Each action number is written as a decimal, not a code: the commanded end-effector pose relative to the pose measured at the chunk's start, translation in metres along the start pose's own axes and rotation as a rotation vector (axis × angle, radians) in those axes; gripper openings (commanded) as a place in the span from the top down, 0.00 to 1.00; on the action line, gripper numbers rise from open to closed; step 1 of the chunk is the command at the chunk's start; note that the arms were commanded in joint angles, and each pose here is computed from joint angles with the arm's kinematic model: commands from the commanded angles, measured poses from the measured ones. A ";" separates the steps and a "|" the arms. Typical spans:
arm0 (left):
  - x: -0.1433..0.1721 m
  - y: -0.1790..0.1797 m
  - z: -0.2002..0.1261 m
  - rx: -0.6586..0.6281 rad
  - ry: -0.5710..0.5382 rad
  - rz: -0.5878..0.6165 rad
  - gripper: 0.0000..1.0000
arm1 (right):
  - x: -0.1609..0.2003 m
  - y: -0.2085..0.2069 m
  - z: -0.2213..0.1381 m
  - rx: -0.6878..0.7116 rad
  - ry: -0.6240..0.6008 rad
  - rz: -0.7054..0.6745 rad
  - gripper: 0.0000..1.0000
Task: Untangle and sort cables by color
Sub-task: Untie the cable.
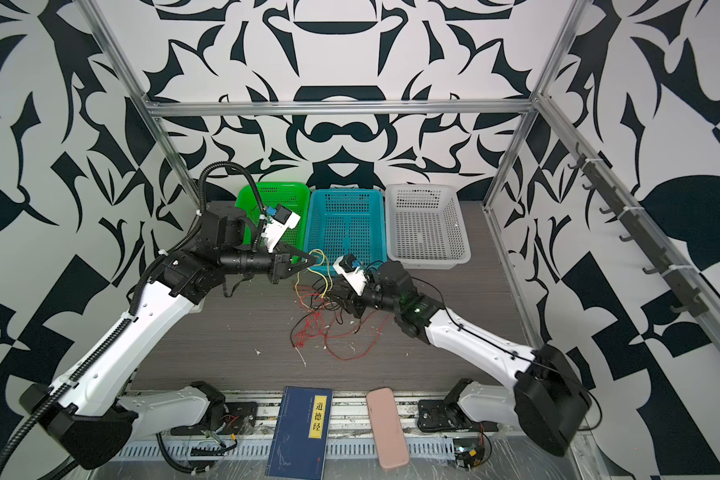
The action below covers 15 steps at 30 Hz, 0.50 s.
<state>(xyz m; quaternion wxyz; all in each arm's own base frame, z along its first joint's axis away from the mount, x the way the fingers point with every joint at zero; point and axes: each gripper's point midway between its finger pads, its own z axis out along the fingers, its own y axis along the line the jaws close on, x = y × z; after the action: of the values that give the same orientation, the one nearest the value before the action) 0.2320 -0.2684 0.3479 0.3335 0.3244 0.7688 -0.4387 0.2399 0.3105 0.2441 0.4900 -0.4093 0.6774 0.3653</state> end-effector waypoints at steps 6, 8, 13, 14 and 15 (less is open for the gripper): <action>-0.001 -0.021 -0.006 0.105 -0.024 0.033 1.00 | -0.037 0.015 -0.021 -0.040 -0.078 -0.023 0.53; -0.001 -0.026 -0.006 0.136 -0.027 0.037 1.00 | -0.039 0.016 -0.018 -0.056 -0.095 -0.009 0.54; -0.003 -0.026 -0.005 0.132 -0.034 0.030 1.00 | -0.054 0.026 -0.003 -0.171 -0.225 0.135 0.54; -0.003 -0.025 -0.005 0.130 -0.035 0.029 1.00 | -0.057 0.028 0.002 -0.180 -0.253 0.149 0.54; -0.004 -0.025 -0.005 0.131 -0.037 0.029 1.00 | -0.057 0.029 0.006 -0.173 -0.273 0.156 0.53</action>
<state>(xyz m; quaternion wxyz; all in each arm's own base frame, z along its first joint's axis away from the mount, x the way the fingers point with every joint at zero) 0.2204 -0.2742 0.3530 0.3235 0.3393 0.7460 -0.4730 0.2328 0.3258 0.2703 0.4886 -0.3731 0.6481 0.4495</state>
